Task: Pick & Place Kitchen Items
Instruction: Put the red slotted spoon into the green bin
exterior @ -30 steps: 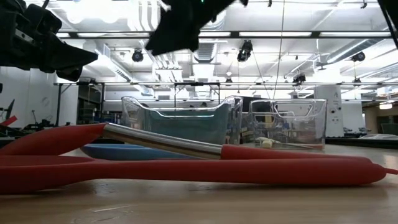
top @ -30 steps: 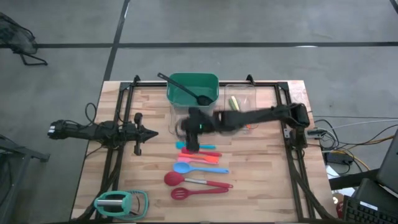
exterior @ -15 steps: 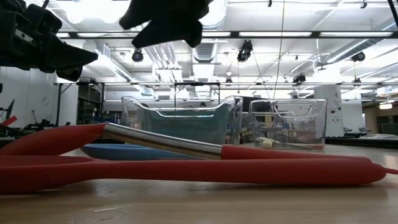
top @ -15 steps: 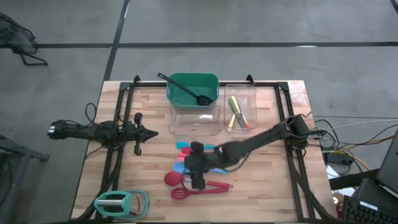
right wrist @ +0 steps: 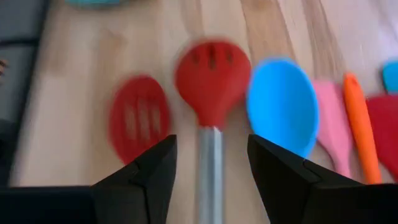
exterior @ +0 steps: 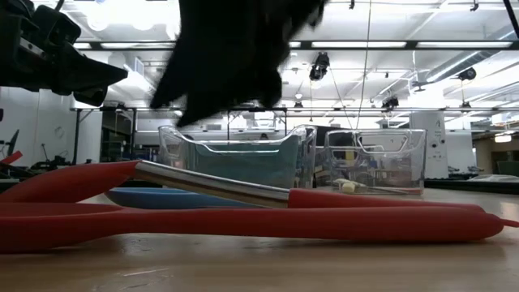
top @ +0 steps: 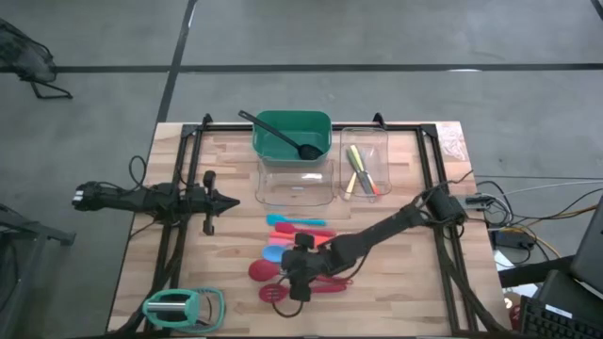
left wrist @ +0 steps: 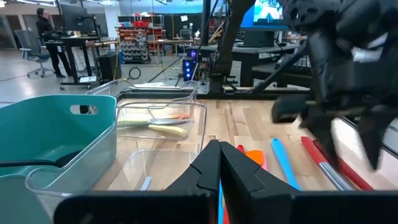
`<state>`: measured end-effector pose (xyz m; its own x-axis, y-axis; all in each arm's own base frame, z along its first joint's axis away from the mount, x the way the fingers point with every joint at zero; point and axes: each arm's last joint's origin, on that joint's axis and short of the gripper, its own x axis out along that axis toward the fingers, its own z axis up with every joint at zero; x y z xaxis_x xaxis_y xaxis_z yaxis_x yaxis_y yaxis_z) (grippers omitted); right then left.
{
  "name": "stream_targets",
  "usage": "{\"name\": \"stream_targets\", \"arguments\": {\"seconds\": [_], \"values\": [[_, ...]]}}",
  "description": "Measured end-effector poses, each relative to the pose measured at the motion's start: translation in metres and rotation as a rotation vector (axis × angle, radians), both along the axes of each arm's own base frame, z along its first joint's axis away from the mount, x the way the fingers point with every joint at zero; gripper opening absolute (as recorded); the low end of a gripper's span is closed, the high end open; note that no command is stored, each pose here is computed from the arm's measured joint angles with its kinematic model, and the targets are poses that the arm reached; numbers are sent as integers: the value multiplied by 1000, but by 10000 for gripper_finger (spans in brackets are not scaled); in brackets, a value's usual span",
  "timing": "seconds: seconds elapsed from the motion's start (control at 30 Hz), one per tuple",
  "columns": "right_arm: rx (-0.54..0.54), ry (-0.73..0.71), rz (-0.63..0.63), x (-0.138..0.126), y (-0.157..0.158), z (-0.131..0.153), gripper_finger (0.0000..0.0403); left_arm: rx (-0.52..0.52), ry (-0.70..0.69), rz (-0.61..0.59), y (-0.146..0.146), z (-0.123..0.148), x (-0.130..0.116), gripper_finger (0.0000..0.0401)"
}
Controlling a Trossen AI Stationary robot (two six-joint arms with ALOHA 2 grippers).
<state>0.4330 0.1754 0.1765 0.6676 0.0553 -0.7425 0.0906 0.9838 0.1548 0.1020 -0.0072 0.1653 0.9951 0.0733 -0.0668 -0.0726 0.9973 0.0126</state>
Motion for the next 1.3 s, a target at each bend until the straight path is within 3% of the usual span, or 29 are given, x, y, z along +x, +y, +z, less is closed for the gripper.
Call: {"name": "stream_targets", "arguments": {"seconds": [0.3, 0.53, 0.8, 1.03, 1.3], "values": [[11, 39, -23, 1, 6, -17, 225, 0, 0, 0, 0, 0, 0, 10], [-8, 85, -25, 4, 8, -44, 216, 0, 0, 0, 0, 0, 0, 10], [-15, 101, -27, 4, 7, -49, 169, 0, 0, 0, 0, 0, 0, 10], [-35, 117, -8, 3, 5, -48, 74, 0, 0, 0, 0, 0, 0, 10], [-55, 134, 0, -1, -9, -24, 68, 0, 0, 0, 0, 0, 0, 10]]}}
